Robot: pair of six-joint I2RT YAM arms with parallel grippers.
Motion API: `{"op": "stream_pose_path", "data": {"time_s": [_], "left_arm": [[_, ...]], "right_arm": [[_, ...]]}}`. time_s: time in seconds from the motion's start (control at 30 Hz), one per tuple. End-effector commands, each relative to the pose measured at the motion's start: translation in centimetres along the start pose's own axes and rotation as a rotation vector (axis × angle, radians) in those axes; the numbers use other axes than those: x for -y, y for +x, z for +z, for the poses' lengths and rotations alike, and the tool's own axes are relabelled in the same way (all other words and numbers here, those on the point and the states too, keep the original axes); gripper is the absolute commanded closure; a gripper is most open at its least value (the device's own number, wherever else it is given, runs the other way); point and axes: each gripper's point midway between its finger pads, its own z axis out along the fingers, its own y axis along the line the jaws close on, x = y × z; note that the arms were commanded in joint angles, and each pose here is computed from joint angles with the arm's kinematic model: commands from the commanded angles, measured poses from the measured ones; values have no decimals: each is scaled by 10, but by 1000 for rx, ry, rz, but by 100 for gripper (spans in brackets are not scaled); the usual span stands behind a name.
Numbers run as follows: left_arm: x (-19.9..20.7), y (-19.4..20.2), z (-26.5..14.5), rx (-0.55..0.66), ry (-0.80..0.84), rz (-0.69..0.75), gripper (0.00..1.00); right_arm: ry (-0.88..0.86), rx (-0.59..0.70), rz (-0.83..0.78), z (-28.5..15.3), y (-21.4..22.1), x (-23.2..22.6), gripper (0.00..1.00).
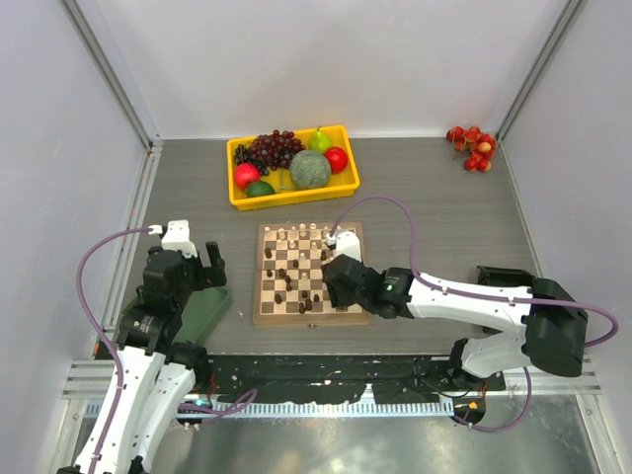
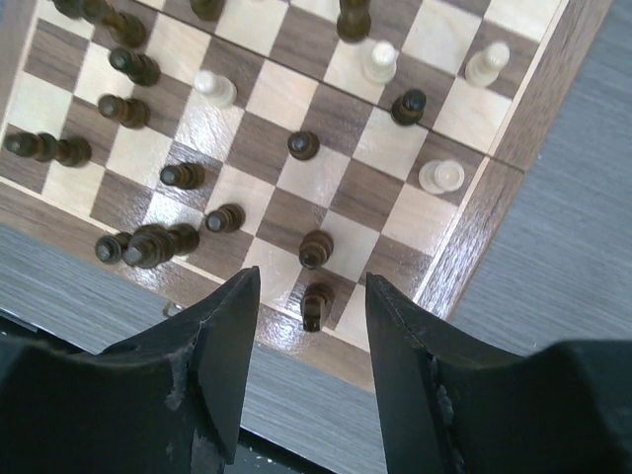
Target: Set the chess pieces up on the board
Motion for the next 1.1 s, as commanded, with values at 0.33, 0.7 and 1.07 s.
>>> {"op": "stream_pose_path", "data": {"time_s": [0.33, 0.7, 1.07], "left_arm": [[3, -6, -1, 24, 19, 5, 1], [3, -6, 0, 22, 18, 6, 1], [4, -5, 1, 19, 18, 5, 1]], "right_arm": [[30, -38, -27, 17, -15, -12, 56], [29, -66, -46, 22, -6, -10, 71], [-45, -42, -60, 16, -19, -25, 80]]}}
